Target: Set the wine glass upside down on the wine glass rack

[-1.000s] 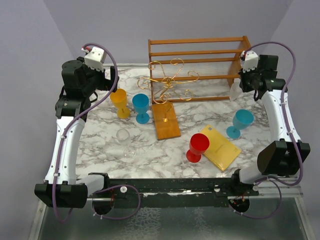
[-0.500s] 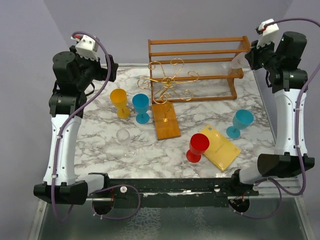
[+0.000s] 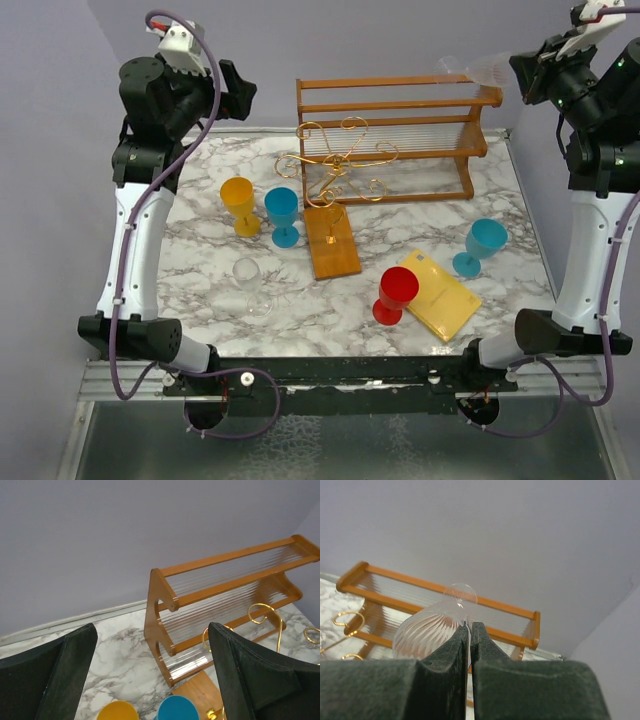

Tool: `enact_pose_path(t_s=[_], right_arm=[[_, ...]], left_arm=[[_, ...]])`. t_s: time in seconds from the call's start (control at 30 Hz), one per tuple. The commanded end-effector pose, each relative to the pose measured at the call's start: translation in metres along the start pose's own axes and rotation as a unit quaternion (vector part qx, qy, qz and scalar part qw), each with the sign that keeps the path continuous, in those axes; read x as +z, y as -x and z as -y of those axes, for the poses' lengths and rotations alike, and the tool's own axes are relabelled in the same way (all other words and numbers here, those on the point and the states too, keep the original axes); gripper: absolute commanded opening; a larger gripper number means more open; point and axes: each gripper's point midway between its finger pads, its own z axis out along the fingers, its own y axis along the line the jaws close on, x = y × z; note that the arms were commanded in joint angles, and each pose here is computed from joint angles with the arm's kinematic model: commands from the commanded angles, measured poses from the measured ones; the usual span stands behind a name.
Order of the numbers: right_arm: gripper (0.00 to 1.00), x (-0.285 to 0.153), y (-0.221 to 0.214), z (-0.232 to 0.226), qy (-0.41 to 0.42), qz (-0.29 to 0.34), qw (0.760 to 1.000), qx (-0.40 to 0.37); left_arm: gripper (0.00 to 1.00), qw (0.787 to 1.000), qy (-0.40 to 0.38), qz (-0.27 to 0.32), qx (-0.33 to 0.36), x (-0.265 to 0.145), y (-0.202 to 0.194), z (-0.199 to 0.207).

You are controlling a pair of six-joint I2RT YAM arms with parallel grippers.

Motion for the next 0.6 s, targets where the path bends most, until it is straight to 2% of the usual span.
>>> enact_pose_path(t_s=[0.0,0.2,0.57], right_arm=[[0.01,0.012,0.025,-0.007,0.03,0.042,0.998,0.039],[0.01,0.02,0.035,-0.03,0.09,0.068,0.991,0.075],[0.01,0.029,0.035,-0.096,0.229,0.068,0.962,0.133]], left_arm=[[0.96,0.999,-0.04,0.005,-0.028,0.023,0.007,0.019],[0.95,0.995,-0.087,-0.004,-0.038,0.051,0.007,0.049],[0.95,0.971,-0.228,0.001,-0.07,0.072,0.004,0.138]])
